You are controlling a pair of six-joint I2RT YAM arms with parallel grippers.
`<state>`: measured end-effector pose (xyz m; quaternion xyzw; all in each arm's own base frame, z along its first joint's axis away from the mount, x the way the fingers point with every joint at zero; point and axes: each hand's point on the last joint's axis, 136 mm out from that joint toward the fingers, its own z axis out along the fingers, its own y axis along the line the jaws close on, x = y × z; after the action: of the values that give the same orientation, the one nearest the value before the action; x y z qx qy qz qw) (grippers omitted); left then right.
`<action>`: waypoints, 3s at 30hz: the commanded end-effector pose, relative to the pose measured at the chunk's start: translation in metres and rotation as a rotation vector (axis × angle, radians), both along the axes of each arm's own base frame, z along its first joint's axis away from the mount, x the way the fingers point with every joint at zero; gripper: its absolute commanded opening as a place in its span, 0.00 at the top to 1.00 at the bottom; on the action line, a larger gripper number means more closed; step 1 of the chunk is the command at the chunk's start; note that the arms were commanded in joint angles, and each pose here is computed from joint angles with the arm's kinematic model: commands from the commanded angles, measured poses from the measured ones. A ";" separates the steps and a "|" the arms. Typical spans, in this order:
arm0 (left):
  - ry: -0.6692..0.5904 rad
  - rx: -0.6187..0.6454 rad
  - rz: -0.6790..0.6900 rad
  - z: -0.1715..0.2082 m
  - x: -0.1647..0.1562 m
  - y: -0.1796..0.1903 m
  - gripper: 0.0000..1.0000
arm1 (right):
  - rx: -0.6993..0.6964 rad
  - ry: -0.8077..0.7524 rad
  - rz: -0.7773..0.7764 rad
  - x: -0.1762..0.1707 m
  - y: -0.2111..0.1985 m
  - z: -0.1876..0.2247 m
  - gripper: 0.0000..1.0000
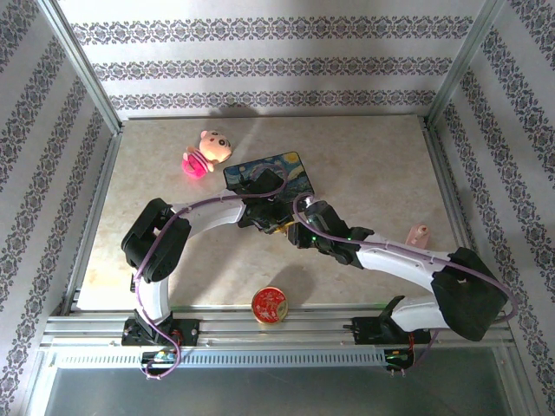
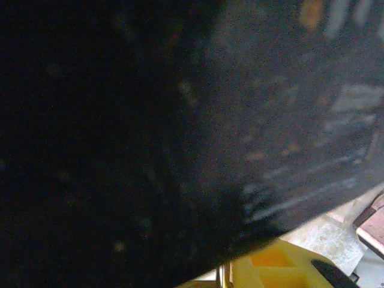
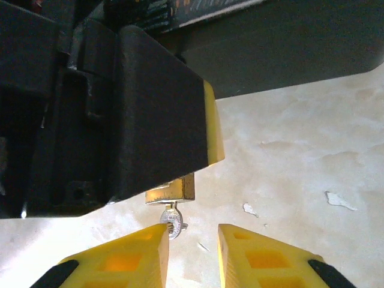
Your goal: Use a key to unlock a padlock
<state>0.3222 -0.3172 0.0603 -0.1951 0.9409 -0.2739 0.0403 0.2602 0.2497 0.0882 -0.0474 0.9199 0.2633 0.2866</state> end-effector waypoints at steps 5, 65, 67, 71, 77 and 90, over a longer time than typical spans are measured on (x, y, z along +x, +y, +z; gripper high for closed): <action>0.132 0.018 -0.008 -0.016 -0.021 0.008 0.78 | 0.093 0.038 0.007 0.001 0.013 -0.005 0.73; -0.502 -0.082 -0.039 0.023 0.031 0.018 0.53 | 0.432 0.058 -0.108 0.042 0.032 -0.004 1.00; -0.508 -0.086 -0.036 0.023 0.032 0.018 0.54 | 0.433 0.059 -0.109 0.043 0.033 -0.004 1.00; -0.510 -0.095 -0.018 0.021 0.035 0.017 0.52 | 0.438 0.061 -0.103 0.043 0.035 -0.004 1.00; -0.481 -0.112 -0.007 0.010 0.033 0.015 0.46 | 0.445 0.061 -0.103 0.045 0.036 -0.002 1.00; -0.493 -0.159 0.034 0.009 0.037 0.014 0.60 | 0.447 0.062 -0.116 0.047 0.033 -0.007 1.00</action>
<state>0.3529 -0.3023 0.0635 -0.1337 0.8879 -0.3650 0.2460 0.2920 0.2775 0.0641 0.0767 0.8670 0.4245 0.2494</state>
